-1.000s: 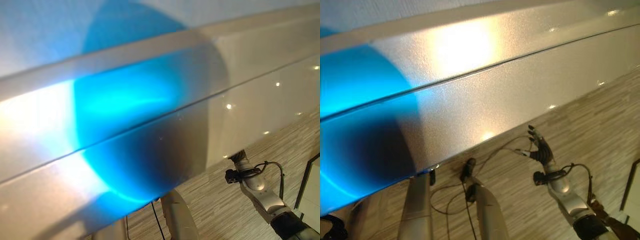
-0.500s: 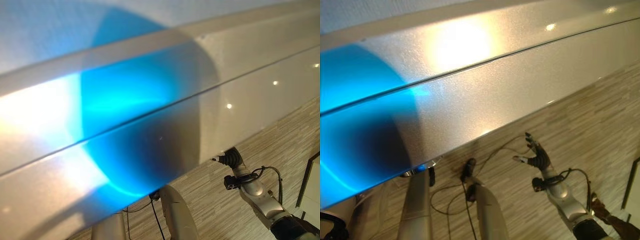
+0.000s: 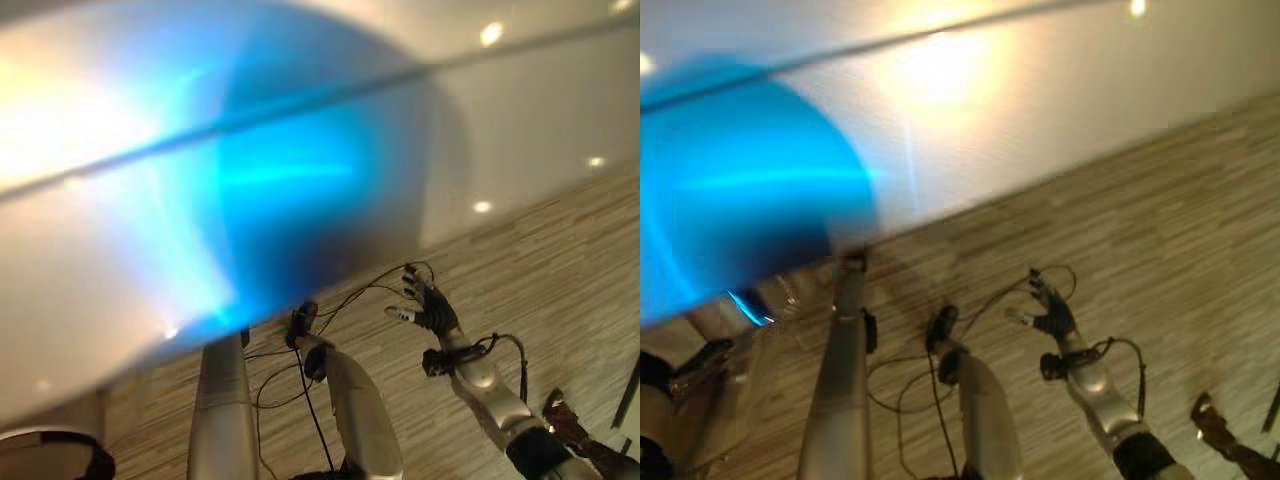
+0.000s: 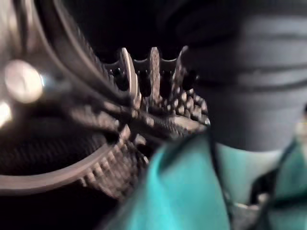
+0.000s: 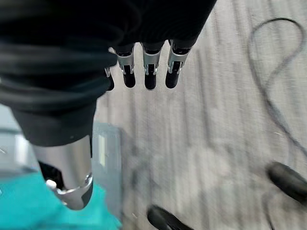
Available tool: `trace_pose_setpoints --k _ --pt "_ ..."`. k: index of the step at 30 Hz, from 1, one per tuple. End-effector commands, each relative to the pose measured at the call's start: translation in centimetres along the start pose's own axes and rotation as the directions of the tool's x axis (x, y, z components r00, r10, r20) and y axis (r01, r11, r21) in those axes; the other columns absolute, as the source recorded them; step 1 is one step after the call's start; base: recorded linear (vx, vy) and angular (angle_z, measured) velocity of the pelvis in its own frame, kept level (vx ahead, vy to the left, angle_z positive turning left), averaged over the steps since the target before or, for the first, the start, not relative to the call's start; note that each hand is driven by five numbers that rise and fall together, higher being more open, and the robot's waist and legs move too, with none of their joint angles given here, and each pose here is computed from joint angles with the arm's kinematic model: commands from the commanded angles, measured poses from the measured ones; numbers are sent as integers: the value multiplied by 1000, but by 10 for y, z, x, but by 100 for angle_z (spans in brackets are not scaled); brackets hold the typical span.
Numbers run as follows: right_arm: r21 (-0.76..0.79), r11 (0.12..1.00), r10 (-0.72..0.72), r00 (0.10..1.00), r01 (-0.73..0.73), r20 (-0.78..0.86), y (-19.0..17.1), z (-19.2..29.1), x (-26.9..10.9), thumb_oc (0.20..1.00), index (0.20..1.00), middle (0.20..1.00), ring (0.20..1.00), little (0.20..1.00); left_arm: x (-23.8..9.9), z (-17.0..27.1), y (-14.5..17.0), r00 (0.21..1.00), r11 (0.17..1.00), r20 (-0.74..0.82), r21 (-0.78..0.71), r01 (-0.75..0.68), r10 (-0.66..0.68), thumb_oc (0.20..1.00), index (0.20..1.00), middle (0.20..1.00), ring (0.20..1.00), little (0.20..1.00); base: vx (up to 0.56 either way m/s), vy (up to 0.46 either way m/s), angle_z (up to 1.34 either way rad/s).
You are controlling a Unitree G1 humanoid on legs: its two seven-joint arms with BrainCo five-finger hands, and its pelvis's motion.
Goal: Grab the laundry basket,head to the washer,open it,put in the laundry and shut it.
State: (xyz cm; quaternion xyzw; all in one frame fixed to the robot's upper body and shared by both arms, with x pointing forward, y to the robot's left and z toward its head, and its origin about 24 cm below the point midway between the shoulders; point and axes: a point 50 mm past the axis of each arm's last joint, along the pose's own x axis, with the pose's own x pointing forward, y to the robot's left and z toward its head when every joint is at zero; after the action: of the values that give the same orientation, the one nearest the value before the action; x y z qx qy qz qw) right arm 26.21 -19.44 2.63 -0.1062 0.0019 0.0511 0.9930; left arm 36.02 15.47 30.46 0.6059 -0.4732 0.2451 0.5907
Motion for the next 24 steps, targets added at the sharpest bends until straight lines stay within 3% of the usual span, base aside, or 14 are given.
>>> trace_pose_setpoints --k 1,11,16,24 --pt "9 999 -38 986 40 -163 0 -40 -26 1000 1000 1000 1000 1000 81 -46 159 837 808 67 228 -543 544 1000 1000 1000 1000 1000 -24 -27 4" --pt "-3 995 -95 974 96 -206 -9 -46 -28 1000 1000 1000 1000 1000 49 -65 125 960 932 -22 247 -264 278 1000 1000 1000 1000 1000 -14 -13 3" --pt "-35 994 -112 953 107 -280 -17 -56 -36 1000 1000 1000 1000 1000 63 -70 113 972 972 -145 170 -160 185 1000 1000 1000 1000 1000 0 -2 22" --pt "-73 994 -98 959 82 -267 -28 -50 -32 1000 1000 1000 1000 1000 98 -69 88 988 929 -154 364 69 -13 1000 1000 1000 1000 1000 -5 7 6"
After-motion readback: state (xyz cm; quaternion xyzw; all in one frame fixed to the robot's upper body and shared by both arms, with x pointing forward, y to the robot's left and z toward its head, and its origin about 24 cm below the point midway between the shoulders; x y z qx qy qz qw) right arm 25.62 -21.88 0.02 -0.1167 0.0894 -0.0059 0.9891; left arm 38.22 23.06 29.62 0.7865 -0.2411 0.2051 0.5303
